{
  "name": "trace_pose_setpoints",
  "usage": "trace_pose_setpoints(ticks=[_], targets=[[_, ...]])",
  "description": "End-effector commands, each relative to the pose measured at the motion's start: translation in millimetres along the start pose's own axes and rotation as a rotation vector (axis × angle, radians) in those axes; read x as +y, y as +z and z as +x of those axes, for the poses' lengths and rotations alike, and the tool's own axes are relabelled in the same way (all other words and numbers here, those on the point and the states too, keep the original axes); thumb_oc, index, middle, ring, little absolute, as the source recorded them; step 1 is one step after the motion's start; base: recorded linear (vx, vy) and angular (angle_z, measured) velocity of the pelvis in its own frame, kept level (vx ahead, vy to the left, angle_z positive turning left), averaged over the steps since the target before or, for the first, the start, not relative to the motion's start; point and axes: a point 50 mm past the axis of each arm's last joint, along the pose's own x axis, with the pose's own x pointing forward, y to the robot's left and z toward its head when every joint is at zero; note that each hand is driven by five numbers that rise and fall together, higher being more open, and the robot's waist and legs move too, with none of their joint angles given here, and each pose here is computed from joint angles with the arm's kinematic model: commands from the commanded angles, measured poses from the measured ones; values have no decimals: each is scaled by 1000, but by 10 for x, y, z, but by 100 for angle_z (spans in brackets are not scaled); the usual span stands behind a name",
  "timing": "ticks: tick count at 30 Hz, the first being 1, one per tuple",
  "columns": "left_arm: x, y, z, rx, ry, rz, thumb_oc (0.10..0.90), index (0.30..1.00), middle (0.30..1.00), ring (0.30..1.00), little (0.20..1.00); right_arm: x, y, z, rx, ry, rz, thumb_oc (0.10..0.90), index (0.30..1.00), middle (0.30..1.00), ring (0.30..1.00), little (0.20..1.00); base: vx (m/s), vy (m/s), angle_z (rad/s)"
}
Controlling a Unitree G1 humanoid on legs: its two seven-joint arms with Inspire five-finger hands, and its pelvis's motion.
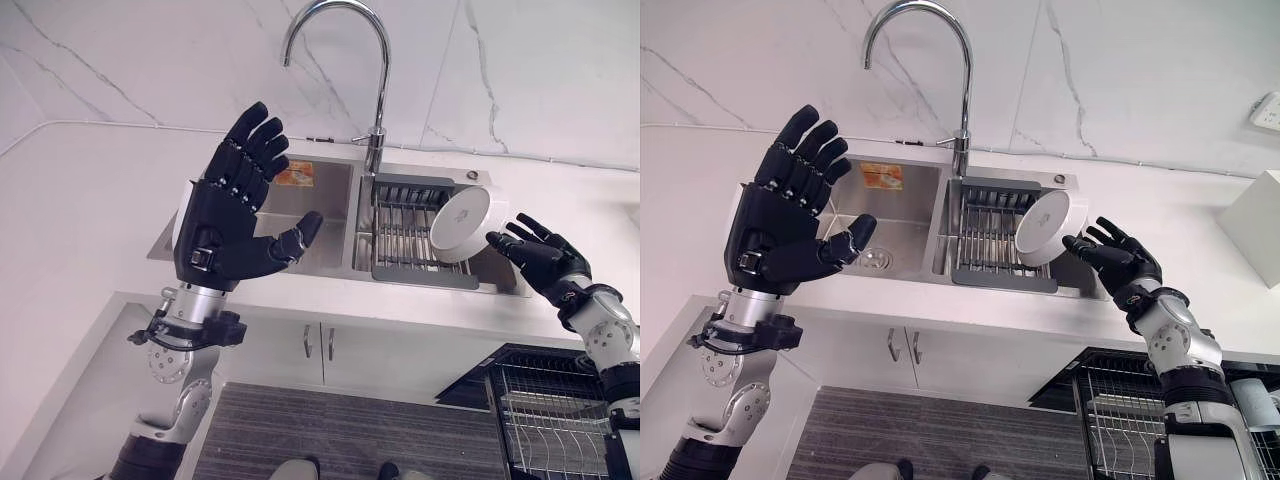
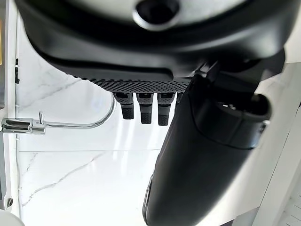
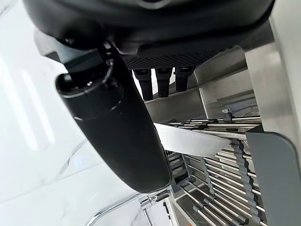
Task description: Place the dishes in the dishwasher.
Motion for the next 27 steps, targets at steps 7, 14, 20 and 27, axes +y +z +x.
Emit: trace_pose_setpoints(ticks=[7, 14, 20, 27], targets=[[-40, 292, 218, -161, -70, 11, 800, 900, 900, 900, 900, 156, 743, 63, -222, 70, 16, 800, 900, 900, 900, 900, 0, 0, 0], [-48, 283, 236, -154, -70, 11, 800, 900, 900, 900, 900, 142, 757, 87, -205, 67, 18, 800, 900, 900, 900, 900, -4, 6, 5], [-50, 282, 239, -153, -71, 7, 800, 900, 900, 900, 900, 139, 760, 101, -200, 56, 13, 800, 900, 900, 900, 900, 0, 0, 0], [-42, 282, 240, -143, -60, 9, 800, 900, 900, 900, 900, 140, 793, 104, -206, 47, -7, 800, 900, 900, 900, 900, 26, 9, 6]])
